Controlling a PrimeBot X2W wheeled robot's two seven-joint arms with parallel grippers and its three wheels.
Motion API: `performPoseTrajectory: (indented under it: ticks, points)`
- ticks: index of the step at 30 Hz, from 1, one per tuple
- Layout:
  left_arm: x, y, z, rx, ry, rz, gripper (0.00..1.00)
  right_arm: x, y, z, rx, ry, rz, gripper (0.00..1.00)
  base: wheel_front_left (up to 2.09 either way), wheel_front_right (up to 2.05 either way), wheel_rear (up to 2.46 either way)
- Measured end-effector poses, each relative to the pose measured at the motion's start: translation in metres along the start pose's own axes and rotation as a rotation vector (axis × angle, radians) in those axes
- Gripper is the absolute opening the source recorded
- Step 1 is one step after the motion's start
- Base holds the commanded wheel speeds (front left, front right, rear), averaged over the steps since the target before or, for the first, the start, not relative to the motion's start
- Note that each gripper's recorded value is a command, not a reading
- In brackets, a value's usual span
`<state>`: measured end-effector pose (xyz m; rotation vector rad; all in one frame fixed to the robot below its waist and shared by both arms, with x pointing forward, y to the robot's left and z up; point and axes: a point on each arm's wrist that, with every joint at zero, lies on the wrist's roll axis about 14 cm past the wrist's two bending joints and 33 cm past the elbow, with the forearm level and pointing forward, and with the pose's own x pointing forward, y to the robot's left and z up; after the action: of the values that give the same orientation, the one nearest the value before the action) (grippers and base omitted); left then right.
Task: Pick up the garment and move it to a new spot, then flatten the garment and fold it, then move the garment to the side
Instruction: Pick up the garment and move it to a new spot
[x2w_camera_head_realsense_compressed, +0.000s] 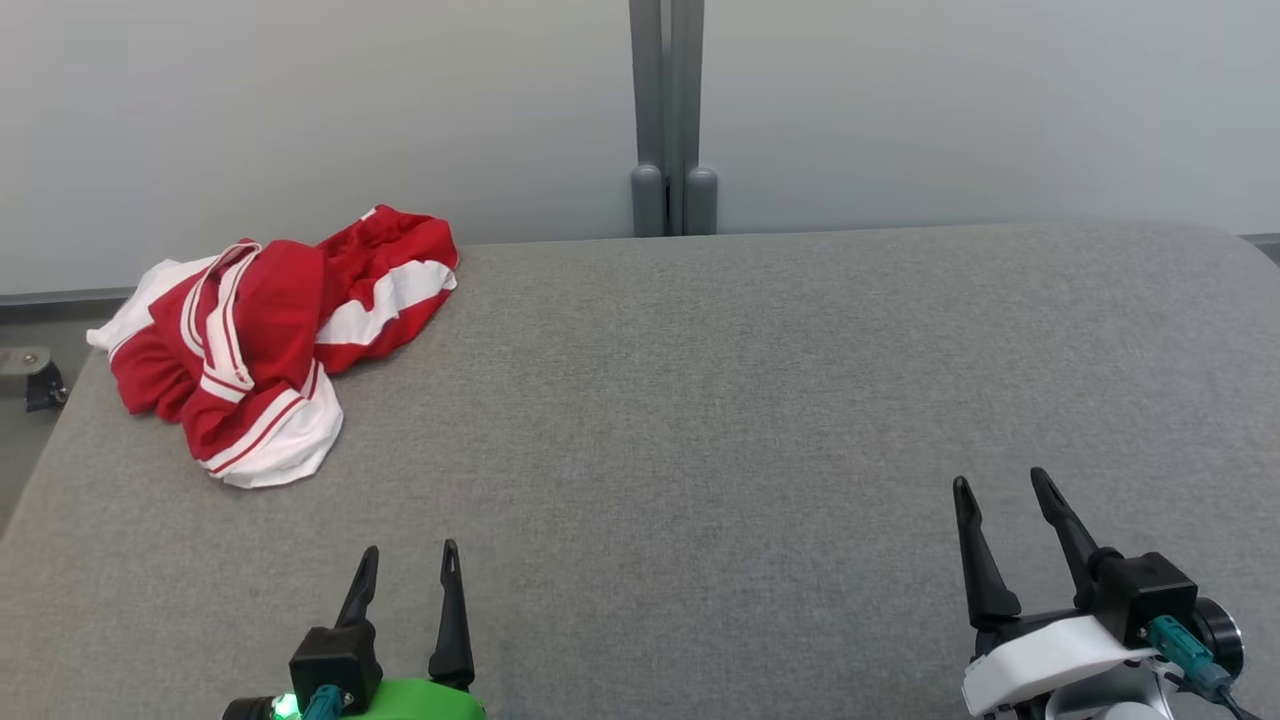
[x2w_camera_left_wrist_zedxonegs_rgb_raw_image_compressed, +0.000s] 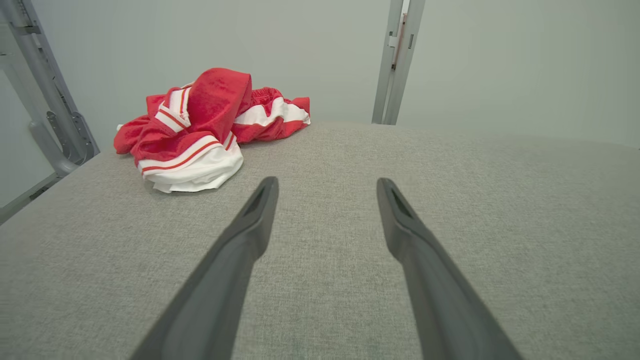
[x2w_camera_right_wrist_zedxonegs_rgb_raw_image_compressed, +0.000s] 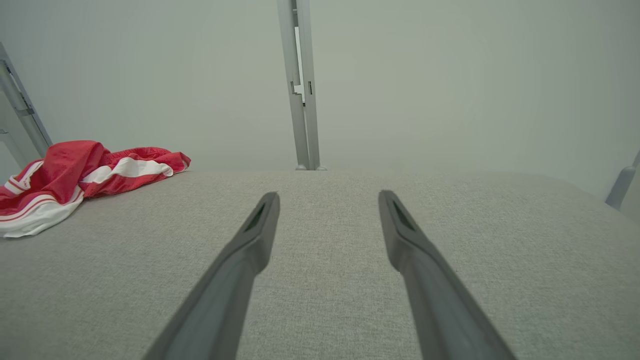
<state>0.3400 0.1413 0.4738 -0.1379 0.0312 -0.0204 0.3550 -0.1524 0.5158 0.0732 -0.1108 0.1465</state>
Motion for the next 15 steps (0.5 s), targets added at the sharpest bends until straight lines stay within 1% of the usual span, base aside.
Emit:
performPoseTrajectory:
  ticks: [6, 15]
  points:
    - [-0.009, 0.023, 0.007, 0.012, -0.024, 0.070, 1.00, 0.011, 0.021, -0.003, 0.018, 0.008, 0.066, 1.00, 0.00, 0.00, 0.00]
    - [-0.045, 0.086, 0.017, 0.025, -0.062, 0.276, 1.00, 0.041, 0.086, -0.006, 0.049, 0.011, 0.264, 1.00, 0.00, 0.00, 0.00]
